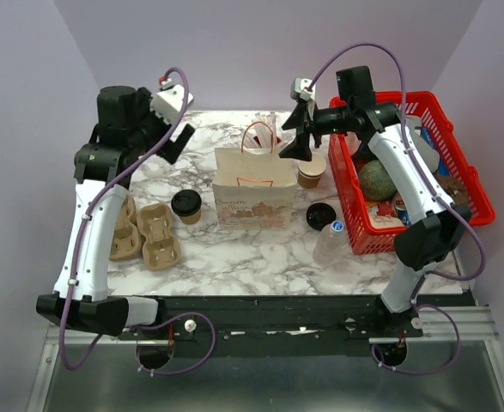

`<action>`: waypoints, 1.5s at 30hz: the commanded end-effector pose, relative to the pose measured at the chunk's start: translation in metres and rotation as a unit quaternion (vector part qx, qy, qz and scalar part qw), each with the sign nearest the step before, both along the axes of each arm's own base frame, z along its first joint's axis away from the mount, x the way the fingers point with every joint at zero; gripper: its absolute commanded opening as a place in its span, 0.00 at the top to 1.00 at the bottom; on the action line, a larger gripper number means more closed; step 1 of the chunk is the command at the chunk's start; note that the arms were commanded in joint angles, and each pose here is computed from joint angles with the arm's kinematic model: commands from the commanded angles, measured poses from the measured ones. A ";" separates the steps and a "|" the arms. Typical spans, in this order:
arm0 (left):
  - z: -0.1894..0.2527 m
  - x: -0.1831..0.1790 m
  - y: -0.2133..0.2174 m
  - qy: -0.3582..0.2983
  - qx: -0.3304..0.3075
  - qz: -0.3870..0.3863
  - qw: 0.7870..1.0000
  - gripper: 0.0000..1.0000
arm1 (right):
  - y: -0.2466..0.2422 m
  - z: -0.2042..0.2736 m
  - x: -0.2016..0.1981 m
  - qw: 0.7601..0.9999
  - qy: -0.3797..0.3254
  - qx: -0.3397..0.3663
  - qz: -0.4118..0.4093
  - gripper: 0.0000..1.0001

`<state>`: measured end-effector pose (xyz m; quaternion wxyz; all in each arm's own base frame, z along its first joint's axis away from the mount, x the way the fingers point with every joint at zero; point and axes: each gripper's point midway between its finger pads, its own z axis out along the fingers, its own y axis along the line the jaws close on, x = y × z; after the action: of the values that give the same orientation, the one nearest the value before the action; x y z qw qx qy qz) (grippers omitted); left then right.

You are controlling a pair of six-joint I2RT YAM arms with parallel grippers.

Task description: Pack the takeout coffee

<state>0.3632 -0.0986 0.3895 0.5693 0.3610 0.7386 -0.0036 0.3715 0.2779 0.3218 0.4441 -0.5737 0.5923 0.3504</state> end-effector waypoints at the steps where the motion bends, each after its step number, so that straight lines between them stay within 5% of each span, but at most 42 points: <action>1: -0.080 -0.049 0.055 0.184 0.060 0.042 0.980 0.05 | -0.005 0.028 0.006 0.999 -0.028 0.016 -0.043 0.08; 6: -0.141 -0.075 0.086 0.314 0.075 0.133 0.937 0.10 | -0.012 0.043 0.033 0.990 -0.025 0.028 -0.136 0.08; 12: -0.202 -0.084 0.095 0.416 -0.004 0.284 0.864 0.14 | -0.019 0.044 0.038 0.984 -0.022 0.031 -0.174 0.08; 16: -0.229 -0.084 0.101 0.444 -0.063 0.322 0.834 0.19 | -0.024 0.037 0.032 0.983 -0.022 0.022 -0.178 0.08; 22: -0.263 -0.091 0.104 0.495 -0.071 0.357 0.789 0.23 | -0.029 0.032 0.028 0.982 -0.028 0.012 -0.185 0.08; 34: -0.303 -0.096 0.112 0.555 -0.080 0.390 0.731 0.40 | -0.038 0.024 0.023 0.981 -0.043 -0.007 -0.190 0.08; 45: -0.324 -0.098 0.111 0.584 -0.068 0.390 0.709 0.43 | -0.034 0.022 0.030 0.982 -0.038 -0.007 -0.187 0.08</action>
<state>0.2682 0.0123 0.0726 0.0123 -0.0572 0.9974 -0.0427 0.3939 0.2437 0.3418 0.5135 -0.4679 0.6769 0.2435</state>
